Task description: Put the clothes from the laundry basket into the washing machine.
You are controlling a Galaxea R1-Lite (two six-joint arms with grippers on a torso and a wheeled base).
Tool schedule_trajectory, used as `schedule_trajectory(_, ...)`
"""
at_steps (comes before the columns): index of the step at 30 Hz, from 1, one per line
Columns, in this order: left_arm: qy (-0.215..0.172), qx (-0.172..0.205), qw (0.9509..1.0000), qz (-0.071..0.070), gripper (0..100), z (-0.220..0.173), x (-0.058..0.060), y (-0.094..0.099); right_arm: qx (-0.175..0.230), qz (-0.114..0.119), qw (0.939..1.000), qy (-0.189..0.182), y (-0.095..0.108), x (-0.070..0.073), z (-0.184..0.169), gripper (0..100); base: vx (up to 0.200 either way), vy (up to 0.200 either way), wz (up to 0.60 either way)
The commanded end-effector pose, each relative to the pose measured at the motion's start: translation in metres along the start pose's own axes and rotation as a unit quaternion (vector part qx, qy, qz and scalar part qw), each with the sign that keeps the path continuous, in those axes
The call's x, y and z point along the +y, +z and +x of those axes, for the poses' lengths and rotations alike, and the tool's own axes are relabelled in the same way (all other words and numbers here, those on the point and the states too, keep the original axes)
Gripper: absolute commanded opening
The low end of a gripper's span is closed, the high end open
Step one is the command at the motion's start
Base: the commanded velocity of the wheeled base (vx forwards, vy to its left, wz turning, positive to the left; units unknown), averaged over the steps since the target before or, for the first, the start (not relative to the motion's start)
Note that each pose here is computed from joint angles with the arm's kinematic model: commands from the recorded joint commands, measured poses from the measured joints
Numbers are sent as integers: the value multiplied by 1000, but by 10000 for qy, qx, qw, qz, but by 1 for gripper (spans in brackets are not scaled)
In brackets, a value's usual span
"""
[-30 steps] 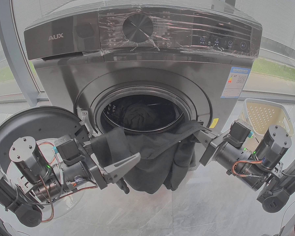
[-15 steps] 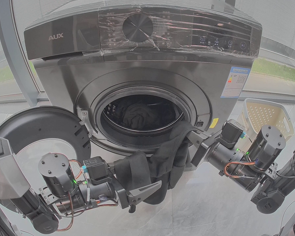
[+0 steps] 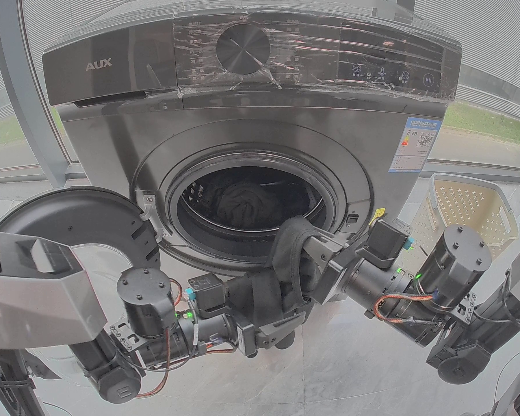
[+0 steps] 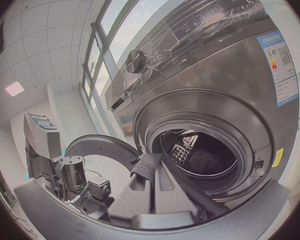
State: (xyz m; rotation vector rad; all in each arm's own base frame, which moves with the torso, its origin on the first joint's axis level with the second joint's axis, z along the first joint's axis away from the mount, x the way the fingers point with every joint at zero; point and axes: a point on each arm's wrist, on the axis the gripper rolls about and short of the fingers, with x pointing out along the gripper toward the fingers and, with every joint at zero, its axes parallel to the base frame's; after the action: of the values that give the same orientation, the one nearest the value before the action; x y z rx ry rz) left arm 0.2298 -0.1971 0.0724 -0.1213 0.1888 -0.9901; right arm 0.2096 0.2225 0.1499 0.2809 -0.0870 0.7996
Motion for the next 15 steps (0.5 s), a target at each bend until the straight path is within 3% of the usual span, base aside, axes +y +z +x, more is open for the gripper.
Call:
schedule_trajectory(1,90,119,9999,-38,100,17,11,-15,69,7,10000,39,-6,2,2,0,0,0,0)
schedule_trajectory(5,369,95,9991,195,100,32,29,-23,60,7,10000,34,-6,2,2,0,0,0,0)
schedule_trajectory(6,369,95,9991,195,100,32,29,-23,60,7,10000,34,-6,2,2,0,0,0,0)
schedule_trajectory(8,533,73,9979,370,100,40,40,-28,69,8,10000,0,-6,2,1,0,0,0,0)
schedule_trajectory(15,737,46,9964,423,100,51,50,-36,79,10,9999,-97,-7,3,0,0,0,0,0)
